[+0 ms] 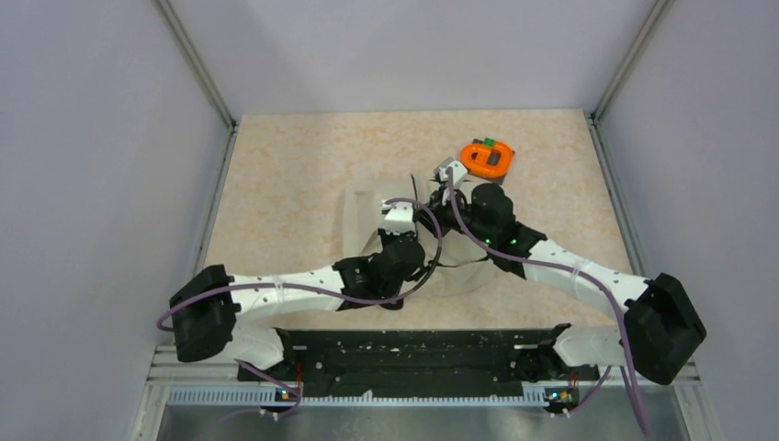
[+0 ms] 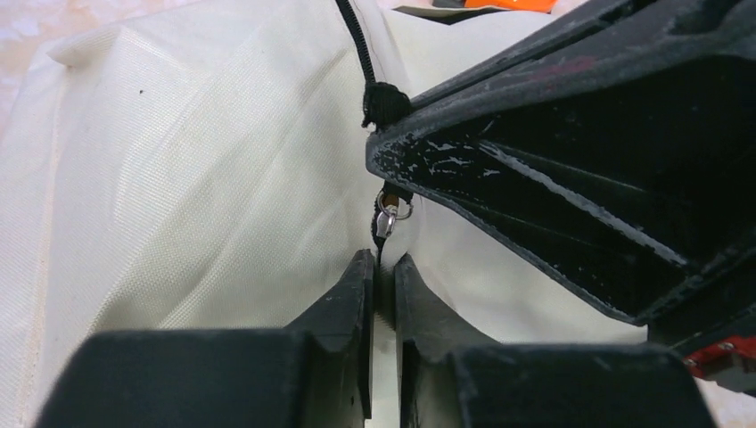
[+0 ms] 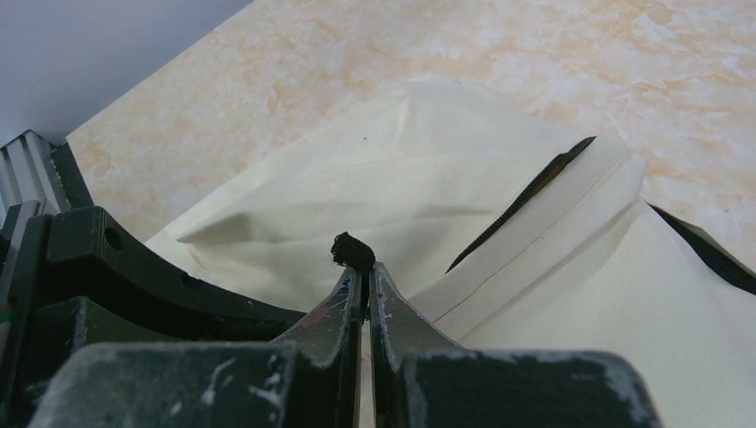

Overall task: Pack the student bag
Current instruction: Zip the student bag at the center of the board.

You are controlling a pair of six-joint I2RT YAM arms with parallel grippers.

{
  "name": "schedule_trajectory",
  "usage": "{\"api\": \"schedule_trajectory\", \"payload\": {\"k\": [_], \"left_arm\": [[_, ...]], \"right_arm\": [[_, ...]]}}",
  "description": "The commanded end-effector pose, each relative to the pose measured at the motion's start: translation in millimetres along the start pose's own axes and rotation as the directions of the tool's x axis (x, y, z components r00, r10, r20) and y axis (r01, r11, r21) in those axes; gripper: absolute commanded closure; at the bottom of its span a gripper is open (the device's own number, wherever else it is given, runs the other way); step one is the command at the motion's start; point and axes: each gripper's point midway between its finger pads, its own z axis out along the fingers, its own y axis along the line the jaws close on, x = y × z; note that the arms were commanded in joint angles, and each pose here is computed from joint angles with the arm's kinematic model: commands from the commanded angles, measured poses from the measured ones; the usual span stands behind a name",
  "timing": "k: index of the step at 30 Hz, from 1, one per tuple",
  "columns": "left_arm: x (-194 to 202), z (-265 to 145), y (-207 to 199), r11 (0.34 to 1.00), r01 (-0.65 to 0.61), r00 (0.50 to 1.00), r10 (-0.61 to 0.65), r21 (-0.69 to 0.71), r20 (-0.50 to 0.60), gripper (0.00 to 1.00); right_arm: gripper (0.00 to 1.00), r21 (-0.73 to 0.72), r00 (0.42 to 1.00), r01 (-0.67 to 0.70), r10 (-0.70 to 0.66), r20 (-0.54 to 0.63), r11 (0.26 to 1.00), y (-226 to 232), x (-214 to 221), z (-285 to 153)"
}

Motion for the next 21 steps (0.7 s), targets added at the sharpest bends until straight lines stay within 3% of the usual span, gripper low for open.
{"api": "schedule_trajectory", "payload": {"k": [1, 4, 13, 21], "left_arm": [[14, -7, 5, 0.997, -0.077, 0.996, 0.076, -0.013, -0.039, 0.94], [31, -16, 4, 0.995, -0.080, 0.992, 0.085, 0.056, -0.094, 1.00], [82, -43, 15, 0.979, -0.078, 0.956, 0.127, 0.188, -0.264, 1.00], [96, -50, 16, 0.977, -0.060, 0.939, 0.125, 0.205, -0.320, 1.00]], "right_arm": [[1.00, 0.011, 0.987, 0.026, -0.028, 0.157, 1.000, -1, -49, 5], [1.00, 0.053, 0.982, 0.040, -0.049, 0.184, 0.998, -11, -54, 14], [1.00, 0.183, 0.943, 0.054, -0.111, 0.314, 0.982, -36, -89, 31], [1.00, 0.254, 0.943, 0.112, -0.184, 0.278, 0.961, -55, -100, 53]]}}
